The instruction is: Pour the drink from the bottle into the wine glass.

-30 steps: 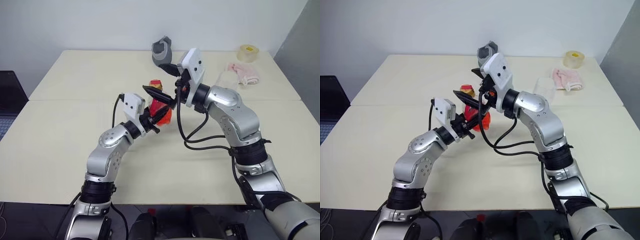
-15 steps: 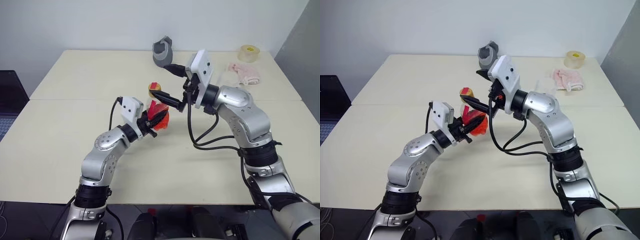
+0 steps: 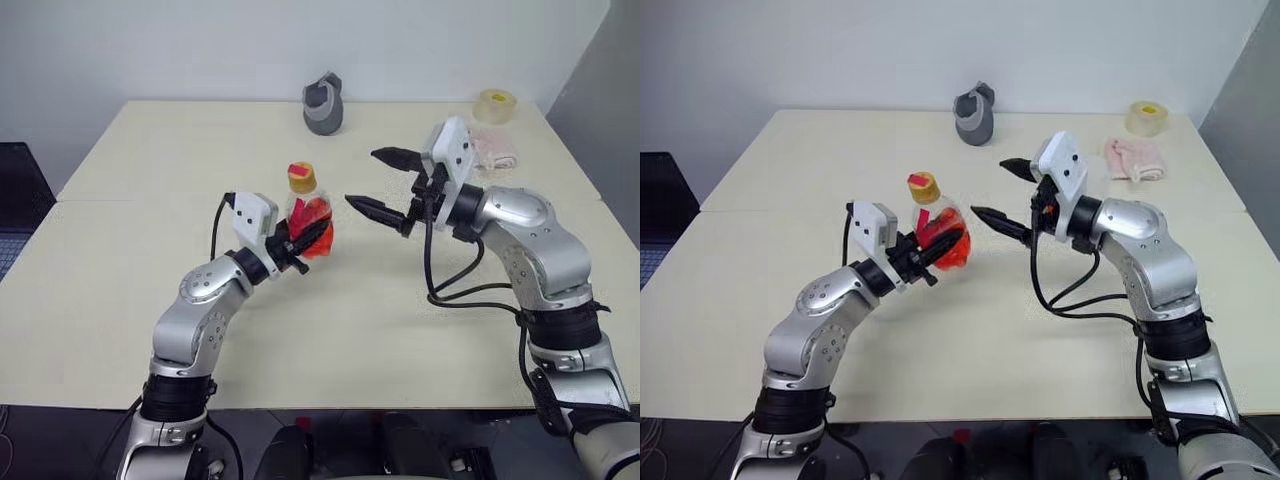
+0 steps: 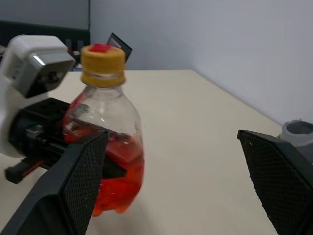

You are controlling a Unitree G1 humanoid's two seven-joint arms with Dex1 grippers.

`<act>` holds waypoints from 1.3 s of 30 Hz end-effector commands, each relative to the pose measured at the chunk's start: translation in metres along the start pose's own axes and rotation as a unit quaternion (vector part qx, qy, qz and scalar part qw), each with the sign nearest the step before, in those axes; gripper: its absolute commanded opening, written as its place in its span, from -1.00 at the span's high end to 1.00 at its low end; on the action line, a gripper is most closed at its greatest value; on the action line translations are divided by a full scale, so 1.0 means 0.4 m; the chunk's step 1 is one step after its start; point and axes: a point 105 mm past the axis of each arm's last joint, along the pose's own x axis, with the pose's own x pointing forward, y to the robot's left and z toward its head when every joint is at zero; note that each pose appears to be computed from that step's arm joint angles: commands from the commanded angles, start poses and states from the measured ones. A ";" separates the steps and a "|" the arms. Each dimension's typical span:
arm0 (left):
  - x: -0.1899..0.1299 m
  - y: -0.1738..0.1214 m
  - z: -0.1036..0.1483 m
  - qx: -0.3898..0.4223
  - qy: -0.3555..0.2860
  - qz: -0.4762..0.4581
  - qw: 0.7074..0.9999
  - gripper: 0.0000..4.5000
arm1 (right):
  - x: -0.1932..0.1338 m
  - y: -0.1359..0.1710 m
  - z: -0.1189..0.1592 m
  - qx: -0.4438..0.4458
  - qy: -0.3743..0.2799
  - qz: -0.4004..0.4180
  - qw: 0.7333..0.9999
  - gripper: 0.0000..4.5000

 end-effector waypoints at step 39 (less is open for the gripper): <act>0.008 -0.020 0.021 0.013 -0.022 -0.025 0.999 0.46 | 0.032 -0.048 0.046 -0.015 -0.015 -0.068 0.997 -1.00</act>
